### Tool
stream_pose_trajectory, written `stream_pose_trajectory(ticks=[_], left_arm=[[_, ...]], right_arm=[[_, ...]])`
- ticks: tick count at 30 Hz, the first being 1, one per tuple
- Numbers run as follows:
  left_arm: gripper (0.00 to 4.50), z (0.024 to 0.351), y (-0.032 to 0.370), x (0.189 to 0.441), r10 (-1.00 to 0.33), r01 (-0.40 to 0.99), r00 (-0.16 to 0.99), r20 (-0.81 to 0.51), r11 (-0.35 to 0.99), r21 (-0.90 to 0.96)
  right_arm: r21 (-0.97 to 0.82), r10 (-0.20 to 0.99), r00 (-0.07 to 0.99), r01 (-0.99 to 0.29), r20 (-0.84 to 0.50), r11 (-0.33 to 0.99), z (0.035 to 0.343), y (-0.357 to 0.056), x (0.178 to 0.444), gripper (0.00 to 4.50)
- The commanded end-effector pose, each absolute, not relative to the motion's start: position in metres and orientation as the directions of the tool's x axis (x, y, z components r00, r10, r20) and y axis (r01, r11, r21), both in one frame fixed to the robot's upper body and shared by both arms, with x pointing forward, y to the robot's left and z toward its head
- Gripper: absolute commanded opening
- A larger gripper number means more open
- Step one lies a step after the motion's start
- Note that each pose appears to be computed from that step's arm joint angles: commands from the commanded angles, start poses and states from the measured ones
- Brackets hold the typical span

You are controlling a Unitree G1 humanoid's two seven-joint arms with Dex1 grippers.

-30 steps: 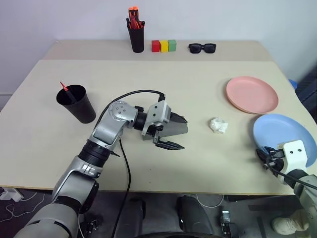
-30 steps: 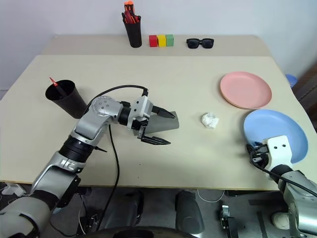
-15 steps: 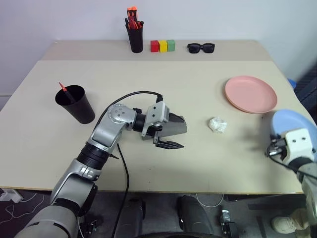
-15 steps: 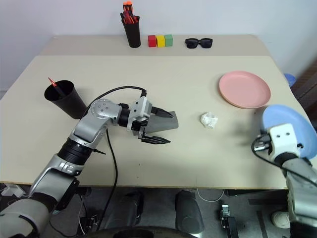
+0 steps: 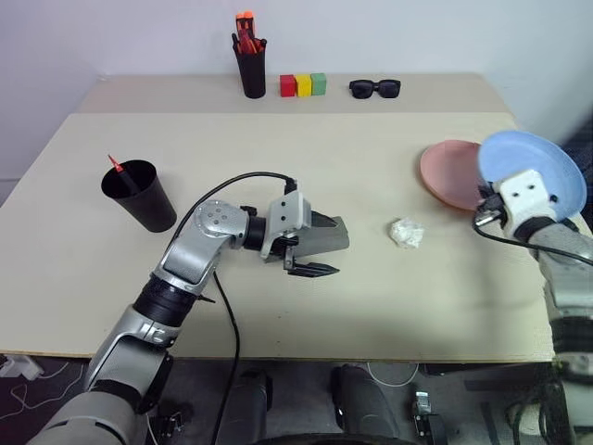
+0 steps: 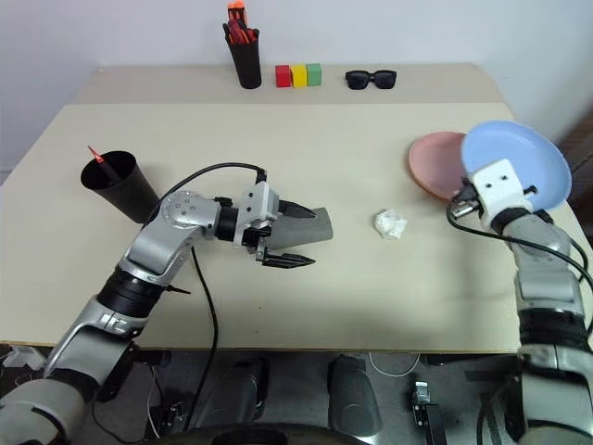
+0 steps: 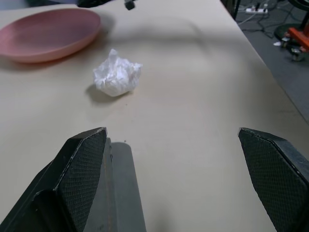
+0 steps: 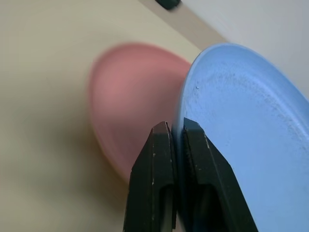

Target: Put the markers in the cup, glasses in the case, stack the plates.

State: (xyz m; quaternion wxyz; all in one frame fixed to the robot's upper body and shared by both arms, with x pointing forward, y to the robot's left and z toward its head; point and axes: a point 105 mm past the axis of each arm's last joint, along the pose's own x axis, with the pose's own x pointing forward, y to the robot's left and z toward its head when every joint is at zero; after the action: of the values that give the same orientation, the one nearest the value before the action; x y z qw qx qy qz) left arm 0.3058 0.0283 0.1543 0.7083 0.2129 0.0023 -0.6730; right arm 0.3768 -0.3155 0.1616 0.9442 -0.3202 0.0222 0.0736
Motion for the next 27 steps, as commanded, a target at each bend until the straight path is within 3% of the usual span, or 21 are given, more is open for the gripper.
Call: stream_pose_trajectory(ticks=[1,13,16,19,27], left_arm=[[4.5,0.165,0.033,0.304,-0.955,0.942,0.135,-0.263,0.042,0.332],[4.5,0.164,0.046,0.298,-0.939,0.939,0.216,-0.268,0.124,0.322],[4.5,0.165,0.049,0.299,-0.933,0.936,0.236,-0.27,0.143,0.323],[4.5,0.164,0.049,0.299,-0.932,0.936,0.239,-0.271,0.147,0.32],[4.5,0.165,0.043,0.302,-0.937,0.938,0.228,-0.265,0.138,0.318]], right_arm=[[-0.64,0.167,0.984,-0.163,-0.055,0.751,0.178,-0.311,0.387,0.02],[-0.623,0.276,0.954,-0.285,-0.113,0.729,0.171,-0.282,0.415,0.02],[-0.633,0.275,0.956,-0.273,-0.099,0.724,0.172,-0.277,0.419,1.0],[-0.635,0.257,0.964,-0.242,-0.07,0.734,0.177,-0.28,0.42,2.47],[-0.577,0.245,0.969,-0.203,-0.006,0.791,0.194,-0.288,0.407,2.47]])
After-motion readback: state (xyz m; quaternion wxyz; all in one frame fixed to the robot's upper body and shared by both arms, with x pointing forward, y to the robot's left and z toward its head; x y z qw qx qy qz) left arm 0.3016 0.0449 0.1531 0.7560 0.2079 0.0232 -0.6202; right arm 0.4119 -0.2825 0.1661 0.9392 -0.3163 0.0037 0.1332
